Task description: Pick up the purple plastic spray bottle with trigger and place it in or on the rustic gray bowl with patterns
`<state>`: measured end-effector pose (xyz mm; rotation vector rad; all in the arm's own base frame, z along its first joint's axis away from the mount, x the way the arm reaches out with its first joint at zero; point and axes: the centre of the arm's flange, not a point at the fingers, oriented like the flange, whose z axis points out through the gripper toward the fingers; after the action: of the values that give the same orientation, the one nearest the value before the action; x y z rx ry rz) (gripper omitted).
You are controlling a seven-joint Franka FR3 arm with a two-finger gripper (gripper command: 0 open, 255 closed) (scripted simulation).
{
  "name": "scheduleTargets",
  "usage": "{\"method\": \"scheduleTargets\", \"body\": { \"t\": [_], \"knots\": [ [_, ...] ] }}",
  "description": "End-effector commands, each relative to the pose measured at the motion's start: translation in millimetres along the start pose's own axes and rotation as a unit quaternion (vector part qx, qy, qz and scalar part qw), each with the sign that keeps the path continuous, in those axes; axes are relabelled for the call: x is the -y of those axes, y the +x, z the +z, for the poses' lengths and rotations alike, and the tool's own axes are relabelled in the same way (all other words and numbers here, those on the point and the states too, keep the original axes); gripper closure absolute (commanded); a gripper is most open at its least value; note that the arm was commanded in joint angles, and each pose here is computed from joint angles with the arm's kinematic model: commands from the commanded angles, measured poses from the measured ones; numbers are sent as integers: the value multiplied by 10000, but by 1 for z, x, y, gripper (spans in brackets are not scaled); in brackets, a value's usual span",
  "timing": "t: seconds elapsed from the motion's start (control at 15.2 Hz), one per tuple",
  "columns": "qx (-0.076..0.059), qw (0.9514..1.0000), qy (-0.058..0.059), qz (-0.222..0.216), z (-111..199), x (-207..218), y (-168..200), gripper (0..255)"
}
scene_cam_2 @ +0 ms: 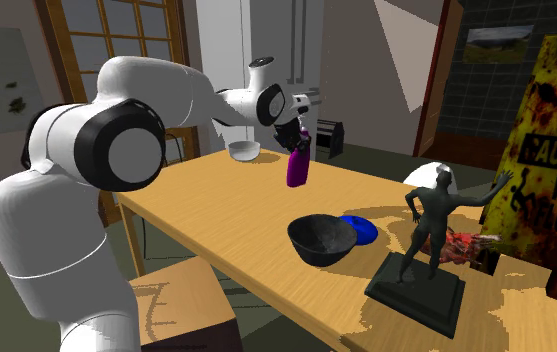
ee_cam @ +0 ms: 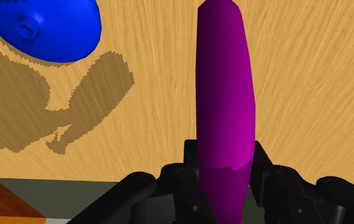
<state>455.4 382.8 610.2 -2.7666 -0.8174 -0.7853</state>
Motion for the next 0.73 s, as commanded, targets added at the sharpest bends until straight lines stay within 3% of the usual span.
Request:
{"method": "scheduleTargets", "body": {
  "t": [0.0, 0.33, 0.66],
  "knots": [
    [1, 10000, 0, 0, -8, 0, 6, 255],
    [1, 10000, 0, 0, -28, 0, 18, 255],
    [1, 10000, 0, 0, -50, -49, -21, 255]
  ]
}}
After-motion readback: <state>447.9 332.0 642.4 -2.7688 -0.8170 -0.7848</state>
